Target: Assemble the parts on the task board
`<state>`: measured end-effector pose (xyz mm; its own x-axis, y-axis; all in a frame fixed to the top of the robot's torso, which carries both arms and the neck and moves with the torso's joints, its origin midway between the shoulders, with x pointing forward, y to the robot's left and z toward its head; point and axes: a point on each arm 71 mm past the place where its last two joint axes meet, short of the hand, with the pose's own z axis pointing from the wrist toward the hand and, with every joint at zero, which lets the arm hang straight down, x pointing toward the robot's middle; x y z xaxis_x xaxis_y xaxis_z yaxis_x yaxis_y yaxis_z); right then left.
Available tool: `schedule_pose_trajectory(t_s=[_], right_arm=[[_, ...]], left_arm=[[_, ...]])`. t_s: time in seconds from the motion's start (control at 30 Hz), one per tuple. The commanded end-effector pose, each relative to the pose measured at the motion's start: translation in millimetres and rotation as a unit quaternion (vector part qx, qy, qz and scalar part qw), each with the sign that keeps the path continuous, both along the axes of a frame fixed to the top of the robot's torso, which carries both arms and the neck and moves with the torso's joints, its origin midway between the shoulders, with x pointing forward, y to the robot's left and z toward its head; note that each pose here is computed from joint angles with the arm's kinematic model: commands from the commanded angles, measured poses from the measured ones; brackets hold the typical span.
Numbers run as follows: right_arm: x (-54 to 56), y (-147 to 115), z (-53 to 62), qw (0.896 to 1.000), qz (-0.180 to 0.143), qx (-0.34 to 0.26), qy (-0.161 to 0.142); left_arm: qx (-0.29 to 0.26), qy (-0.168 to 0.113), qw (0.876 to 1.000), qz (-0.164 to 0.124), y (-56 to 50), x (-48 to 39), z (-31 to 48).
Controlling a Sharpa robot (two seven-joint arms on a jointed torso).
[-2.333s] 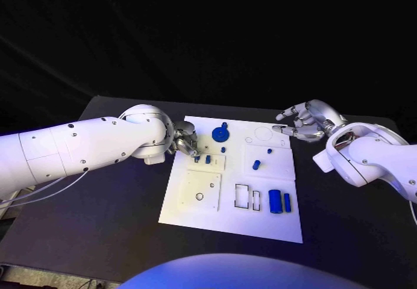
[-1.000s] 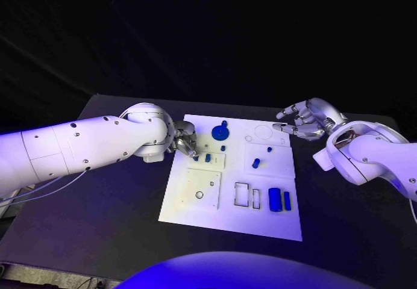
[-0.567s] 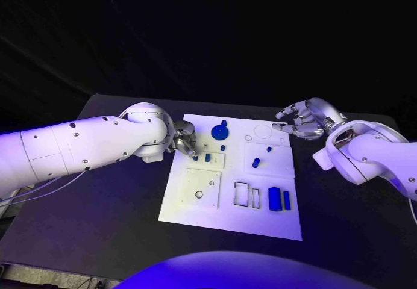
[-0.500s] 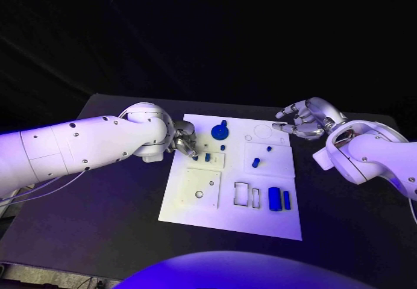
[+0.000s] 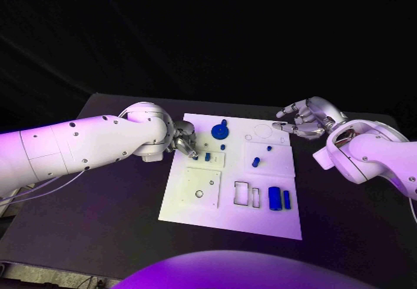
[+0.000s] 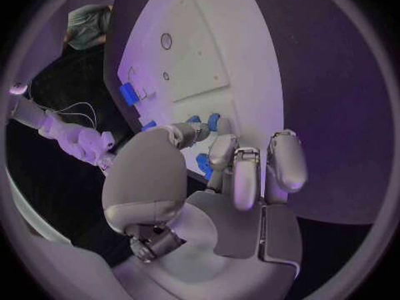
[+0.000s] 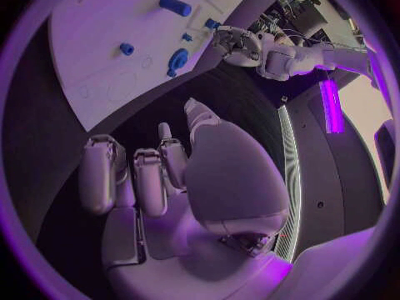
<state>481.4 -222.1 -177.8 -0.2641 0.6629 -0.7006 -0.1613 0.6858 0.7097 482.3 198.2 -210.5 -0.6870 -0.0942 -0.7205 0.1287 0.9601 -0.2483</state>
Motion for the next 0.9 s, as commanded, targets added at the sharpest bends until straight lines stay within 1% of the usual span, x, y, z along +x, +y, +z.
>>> schedule_pose_trajectory(t_s=[0.03, 0.9], right_arm=[[-0.3, 0.6, 0.0, 1.000, 0.005, -0.001, -0.001], [0.3, 0.0, 0.3, 1.000, 0.003, 0.000, -0.004]], left_arm=[[0.000, 0.008, 1.000, -0.004, -1.9, -1.7, -1.5], [-0.011, 0.010, 1.000, 0.008, -1.5, 2.3, -2.3]])
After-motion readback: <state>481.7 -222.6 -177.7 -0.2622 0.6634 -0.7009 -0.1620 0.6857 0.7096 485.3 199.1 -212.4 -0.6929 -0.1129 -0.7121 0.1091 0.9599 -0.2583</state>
